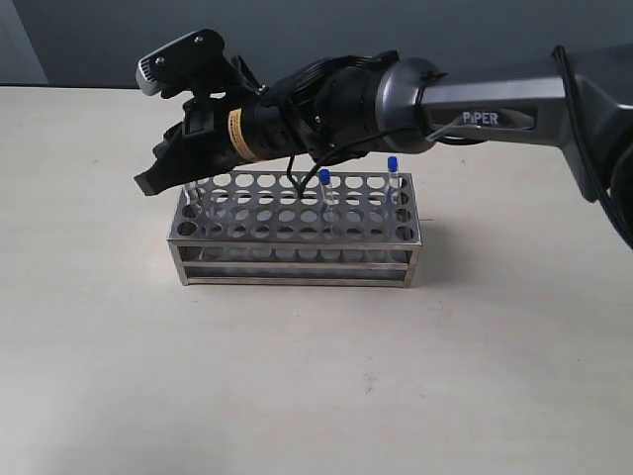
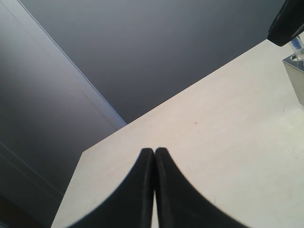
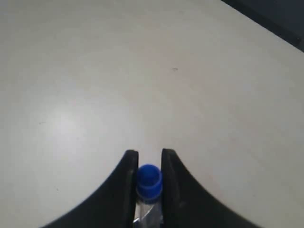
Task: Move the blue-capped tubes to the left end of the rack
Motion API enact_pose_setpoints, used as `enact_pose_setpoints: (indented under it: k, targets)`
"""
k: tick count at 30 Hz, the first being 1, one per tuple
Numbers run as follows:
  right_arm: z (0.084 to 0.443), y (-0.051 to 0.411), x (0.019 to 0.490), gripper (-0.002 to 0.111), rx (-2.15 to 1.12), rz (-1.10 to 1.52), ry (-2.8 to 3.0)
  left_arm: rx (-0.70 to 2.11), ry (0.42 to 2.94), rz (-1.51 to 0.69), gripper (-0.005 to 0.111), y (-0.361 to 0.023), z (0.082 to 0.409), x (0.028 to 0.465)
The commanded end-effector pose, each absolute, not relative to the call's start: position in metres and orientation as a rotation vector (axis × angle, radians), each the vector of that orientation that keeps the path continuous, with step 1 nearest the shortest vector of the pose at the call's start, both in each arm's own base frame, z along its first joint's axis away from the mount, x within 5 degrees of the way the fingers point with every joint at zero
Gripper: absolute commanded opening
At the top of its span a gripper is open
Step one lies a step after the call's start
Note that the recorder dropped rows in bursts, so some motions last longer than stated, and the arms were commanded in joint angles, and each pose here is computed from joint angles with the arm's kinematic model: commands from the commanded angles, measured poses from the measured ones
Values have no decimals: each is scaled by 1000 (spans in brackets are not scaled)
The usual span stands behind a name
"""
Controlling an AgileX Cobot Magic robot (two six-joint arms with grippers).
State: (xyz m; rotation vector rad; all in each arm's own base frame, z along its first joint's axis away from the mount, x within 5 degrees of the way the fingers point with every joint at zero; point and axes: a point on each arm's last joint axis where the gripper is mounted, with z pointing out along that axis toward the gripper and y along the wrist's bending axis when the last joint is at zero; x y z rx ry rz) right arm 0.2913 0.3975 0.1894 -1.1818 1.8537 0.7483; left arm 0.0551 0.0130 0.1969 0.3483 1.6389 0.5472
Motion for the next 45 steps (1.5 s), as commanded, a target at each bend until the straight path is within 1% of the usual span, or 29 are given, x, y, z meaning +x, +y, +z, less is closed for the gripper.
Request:
enact_pose_setpoints:
  k: [1,4,6,9,14,17,18,25,27,31,33,38,45]
  targets:
    - [187,402,282,19,-1224,834,1860,346,1633,540,1,13,199,55]
    - [188,402,282,41,-1214,840,1866,346,1633,540,1,13,199,55]
    - [192,401,281,45,-1195,852,1874,346,1633,540,1,13,199,55]
    - [199,401,281,39,-1191,855,1860,346,1633,540,1,13,199,55]
    - [209,399,280,22,-1183,859,1838,346,1633,540,1,13,199,55]
    - [210,399,280,15,-1181,857,1837,346,1633,540,1,13,199,55]
    - [210,399,280,15,-1181,857,1837,346,1633,540,1,13,199,55]
    - [210,400,275,15,-1249,889,1802,346,1633,540,1,13,199,55]
    - [210,401,274,19,-1253,893,1801,346,1633,540,1,13,199,55]
    - [210,401,273,34,-1265,906,1796,346,1633,540,1,13,199,55]
    - [210,401,273,39,-1285,894,1777,346,1633,540,1,13,199,55]
    - [210,399,279,38,-1288,802,1743,346,1634,540,1,13,199,55]
    - [205,398,278,38,-1316,775,1732,346,1634,540,1,13,199,55]
